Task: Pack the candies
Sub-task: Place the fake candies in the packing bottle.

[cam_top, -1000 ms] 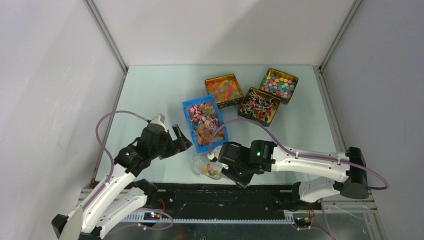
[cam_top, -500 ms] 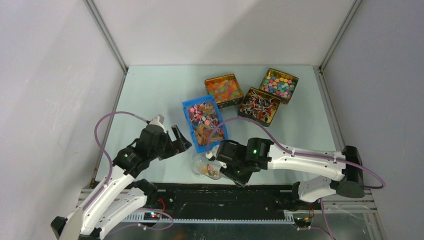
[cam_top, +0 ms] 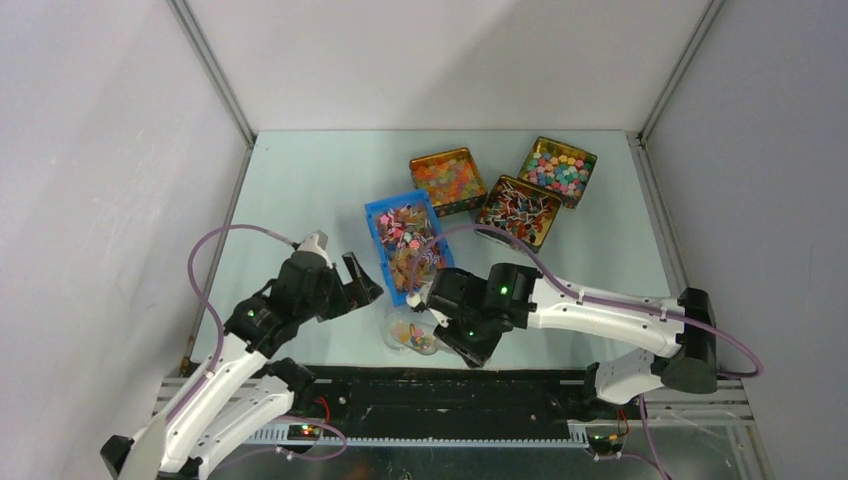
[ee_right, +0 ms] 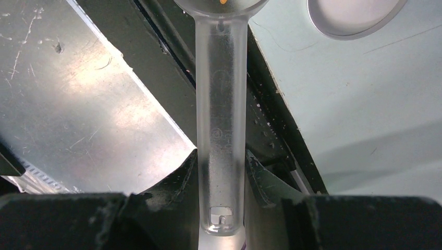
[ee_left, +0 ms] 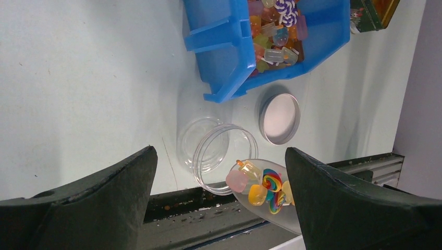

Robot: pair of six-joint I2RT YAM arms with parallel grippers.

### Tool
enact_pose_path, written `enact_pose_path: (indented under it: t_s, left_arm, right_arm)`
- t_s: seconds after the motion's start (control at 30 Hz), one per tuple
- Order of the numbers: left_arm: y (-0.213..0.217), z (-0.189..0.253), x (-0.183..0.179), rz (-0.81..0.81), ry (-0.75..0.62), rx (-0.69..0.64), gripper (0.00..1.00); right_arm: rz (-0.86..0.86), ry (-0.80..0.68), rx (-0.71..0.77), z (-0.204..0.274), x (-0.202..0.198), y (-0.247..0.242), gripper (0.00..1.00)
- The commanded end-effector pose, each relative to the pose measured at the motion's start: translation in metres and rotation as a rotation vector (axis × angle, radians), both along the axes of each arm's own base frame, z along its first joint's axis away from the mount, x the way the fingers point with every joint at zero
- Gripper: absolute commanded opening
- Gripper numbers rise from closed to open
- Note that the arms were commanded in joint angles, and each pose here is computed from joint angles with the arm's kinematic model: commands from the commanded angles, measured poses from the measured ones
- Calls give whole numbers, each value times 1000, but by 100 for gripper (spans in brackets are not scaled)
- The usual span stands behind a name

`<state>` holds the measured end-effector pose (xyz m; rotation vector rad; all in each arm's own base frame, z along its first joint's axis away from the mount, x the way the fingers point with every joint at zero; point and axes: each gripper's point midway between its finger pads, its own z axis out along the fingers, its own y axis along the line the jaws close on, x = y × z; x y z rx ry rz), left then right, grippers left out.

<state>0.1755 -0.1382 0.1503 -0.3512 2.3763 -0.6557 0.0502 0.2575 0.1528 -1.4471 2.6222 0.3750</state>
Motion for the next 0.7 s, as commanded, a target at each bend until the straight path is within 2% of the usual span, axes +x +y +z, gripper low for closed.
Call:
enact_pose_path:
  t_s: [0.0,0.67]
  left_arm:
    - [2,0,0,13,-11,3,100]
    - [3,-2,-1,15,-7,3,100]
  right_arm:
    - [6,20,28,17,0,8,0]
    - [5,38,-41,26,3,4,0]
